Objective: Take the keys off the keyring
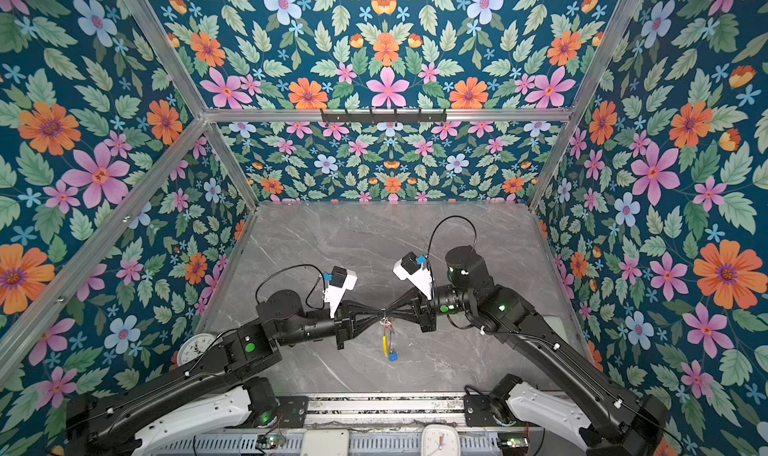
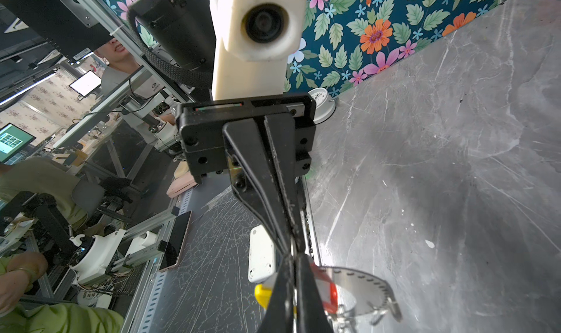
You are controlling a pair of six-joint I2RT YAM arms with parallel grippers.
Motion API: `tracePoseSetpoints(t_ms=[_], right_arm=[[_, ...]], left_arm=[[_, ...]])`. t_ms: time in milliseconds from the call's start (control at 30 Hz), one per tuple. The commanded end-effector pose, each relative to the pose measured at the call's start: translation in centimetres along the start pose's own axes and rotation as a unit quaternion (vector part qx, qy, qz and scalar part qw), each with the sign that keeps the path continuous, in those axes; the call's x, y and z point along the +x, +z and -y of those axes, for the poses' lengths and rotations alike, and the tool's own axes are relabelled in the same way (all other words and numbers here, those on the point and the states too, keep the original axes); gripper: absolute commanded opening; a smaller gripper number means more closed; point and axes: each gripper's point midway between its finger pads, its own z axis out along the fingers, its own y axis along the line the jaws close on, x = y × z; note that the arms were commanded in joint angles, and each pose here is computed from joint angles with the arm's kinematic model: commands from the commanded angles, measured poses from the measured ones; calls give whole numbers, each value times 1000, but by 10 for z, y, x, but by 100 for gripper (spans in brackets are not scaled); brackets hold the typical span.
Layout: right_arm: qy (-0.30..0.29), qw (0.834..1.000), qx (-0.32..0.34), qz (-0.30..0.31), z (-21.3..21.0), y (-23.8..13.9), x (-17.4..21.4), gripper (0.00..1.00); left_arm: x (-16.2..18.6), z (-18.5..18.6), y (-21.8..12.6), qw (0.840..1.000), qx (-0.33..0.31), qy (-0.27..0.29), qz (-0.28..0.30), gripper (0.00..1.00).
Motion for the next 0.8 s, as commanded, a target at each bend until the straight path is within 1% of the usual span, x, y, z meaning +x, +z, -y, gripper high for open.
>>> tracePoseSetpoints(t_ms=[0, 167, 300, 433, 533, 700, 767], right_arm=[[-17, 1000, -20, 2, -10, -2, -4, 0], [-22, 999, -24, -12, -14, -4, 1, 0], [-21, 999, -26, -17, -14, -4, 3, 0], [-21, 999, -29, -23, -15, -4, 5, 0], [-21, 999, -29, -23, -14, -4, 5, 0], [-23, 999, -30, -22, -15, -4, 4, 0], [-22, 999, -29, -22, -15, -4, 3, 0]], left_arm=[[-9, 11, 1, 1000, 26, 4, 10, 23], [-8, 14, -4, 1000, 20, 16, -5, 24], [-11, 15, -10, 1000, 11, 24, -6, 25], [-14, 20, -13, 999, 17, 34, -11, 24], [-11, 23, -11, 999, 24, 36, -19, 22], [-5, 22, -5, 998, 31, 31, -38, 21], [-4, 22, -4, 998, 32, 30, -41, 19]])
